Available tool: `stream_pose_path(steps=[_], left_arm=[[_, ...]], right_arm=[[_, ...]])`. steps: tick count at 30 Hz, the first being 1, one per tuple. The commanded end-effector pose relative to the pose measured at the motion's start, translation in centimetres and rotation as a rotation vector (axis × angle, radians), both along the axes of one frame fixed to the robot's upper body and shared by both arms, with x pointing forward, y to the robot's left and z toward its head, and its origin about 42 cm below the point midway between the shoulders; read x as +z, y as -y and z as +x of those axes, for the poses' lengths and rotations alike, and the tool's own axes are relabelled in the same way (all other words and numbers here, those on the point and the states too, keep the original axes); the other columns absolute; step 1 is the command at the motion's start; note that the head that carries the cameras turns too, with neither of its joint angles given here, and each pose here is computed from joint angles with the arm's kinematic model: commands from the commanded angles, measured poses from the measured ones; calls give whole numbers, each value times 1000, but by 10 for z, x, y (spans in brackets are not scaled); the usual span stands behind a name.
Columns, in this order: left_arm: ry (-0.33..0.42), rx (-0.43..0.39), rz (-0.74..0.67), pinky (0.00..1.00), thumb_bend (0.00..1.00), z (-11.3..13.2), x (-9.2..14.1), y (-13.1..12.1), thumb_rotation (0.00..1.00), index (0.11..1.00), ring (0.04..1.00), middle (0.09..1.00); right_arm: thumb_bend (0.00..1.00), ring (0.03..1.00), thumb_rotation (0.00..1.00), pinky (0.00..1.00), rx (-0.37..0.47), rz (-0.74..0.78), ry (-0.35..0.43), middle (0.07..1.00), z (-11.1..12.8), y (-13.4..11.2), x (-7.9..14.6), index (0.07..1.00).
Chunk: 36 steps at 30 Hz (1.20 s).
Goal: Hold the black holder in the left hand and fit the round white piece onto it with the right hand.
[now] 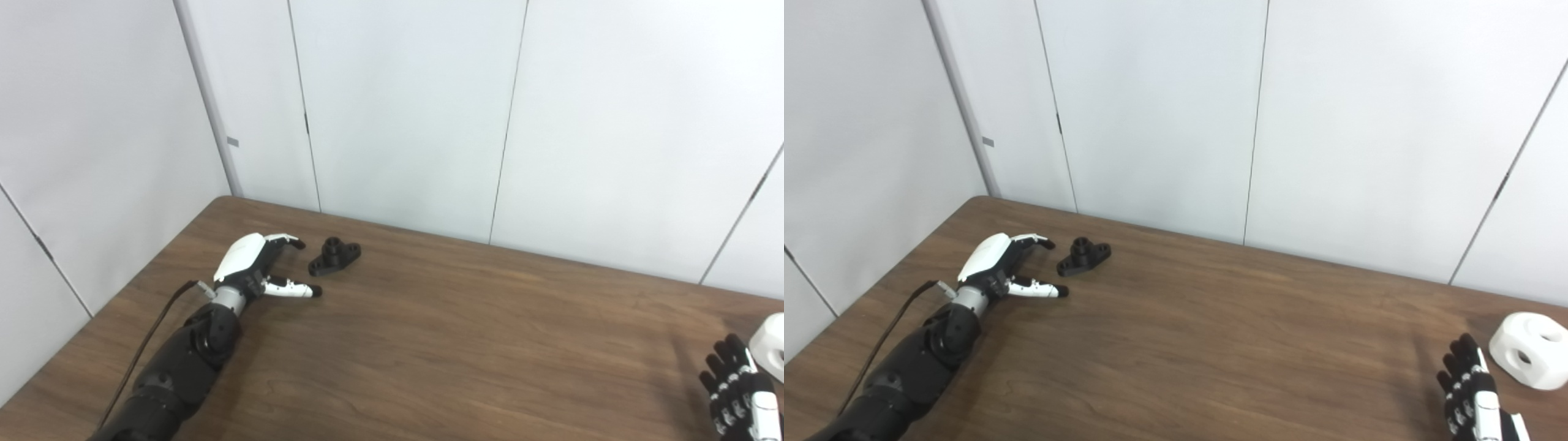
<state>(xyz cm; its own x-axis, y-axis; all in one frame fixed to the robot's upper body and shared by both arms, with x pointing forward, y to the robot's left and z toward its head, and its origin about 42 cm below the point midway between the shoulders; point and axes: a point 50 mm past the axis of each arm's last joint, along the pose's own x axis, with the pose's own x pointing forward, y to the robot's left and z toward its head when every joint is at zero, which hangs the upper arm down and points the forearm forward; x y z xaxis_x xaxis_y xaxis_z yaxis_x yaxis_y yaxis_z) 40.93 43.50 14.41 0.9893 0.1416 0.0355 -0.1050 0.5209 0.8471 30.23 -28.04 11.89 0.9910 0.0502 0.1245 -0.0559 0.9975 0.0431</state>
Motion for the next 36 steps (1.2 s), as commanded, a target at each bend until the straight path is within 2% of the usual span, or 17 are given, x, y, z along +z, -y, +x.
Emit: stream_pose_path(steps=[1,16,29,36], left_arm=[[-21,-14,8,878,967,7,5,1,326,767,923,879],[-31,-28,15,868,975,16,4,7,353,768,921,878],[-53,-51,17,859,949,26,5,15,326,772,920,876],[-65,-56,10,879,965,29,6,19,334,772,927,876]], right_arm=[[266,1000,1000,1000,-7,18,-6,1000,-7,-5,-8,1000],[294,1000,1000,1000,-13,4,-8,1000,-8,-7,-12,1000],[282,1000,1000,1000,-18,29,-10,1000,-13,-10,-11,1000],[312,1000,1000,1000,-20,21,-8,1000,-14,-10,-11,1000]])
